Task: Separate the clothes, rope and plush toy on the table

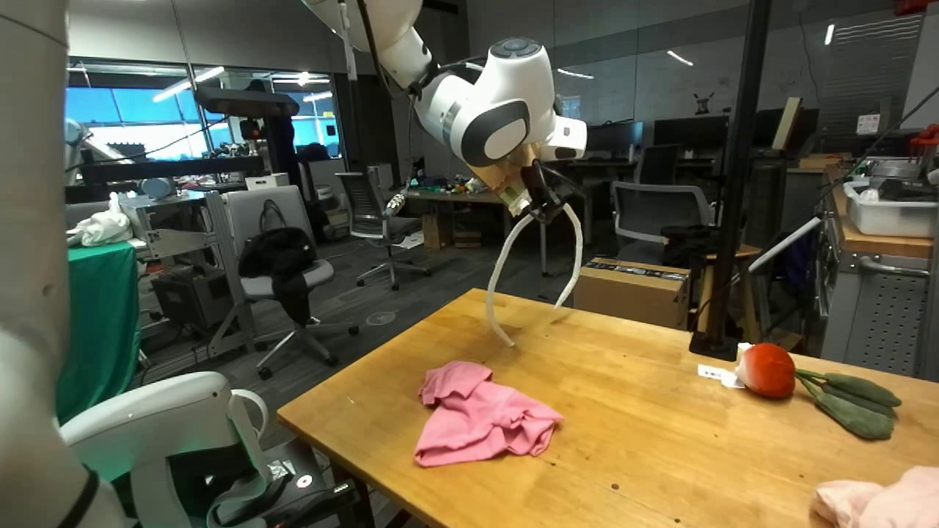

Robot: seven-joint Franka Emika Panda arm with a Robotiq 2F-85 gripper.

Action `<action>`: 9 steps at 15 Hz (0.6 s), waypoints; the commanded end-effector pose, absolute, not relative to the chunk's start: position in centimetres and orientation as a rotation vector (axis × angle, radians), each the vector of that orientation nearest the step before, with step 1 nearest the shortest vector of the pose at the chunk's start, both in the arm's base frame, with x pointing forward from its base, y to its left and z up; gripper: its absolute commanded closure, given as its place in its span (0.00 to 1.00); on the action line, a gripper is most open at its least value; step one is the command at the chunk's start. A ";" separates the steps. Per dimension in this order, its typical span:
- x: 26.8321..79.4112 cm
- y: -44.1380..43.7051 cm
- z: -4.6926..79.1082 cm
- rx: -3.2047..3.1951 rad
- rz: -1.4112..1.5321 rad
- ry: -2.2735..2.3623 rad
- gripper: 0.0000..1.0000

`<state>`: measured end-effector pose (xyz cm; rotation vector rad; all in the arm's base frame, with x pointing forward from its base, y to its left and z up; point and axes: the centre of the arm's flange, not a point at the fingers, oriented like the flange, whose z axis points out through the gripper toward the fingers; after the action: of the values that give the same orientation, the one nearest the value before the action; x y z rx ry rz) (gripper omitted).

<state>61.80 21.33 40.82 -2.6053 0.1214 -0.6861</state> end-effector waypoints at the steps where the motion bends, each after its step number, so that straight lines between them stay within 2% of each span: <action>1: 63.3 21.3 39.0 -2.554 -0.665 0.137 0.92; 9: 64.5 19.7 34.3 -2.558 -0.562 0.231 0.92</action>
<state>63.29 20.16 35.23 -2.5832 0.2084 -0.5696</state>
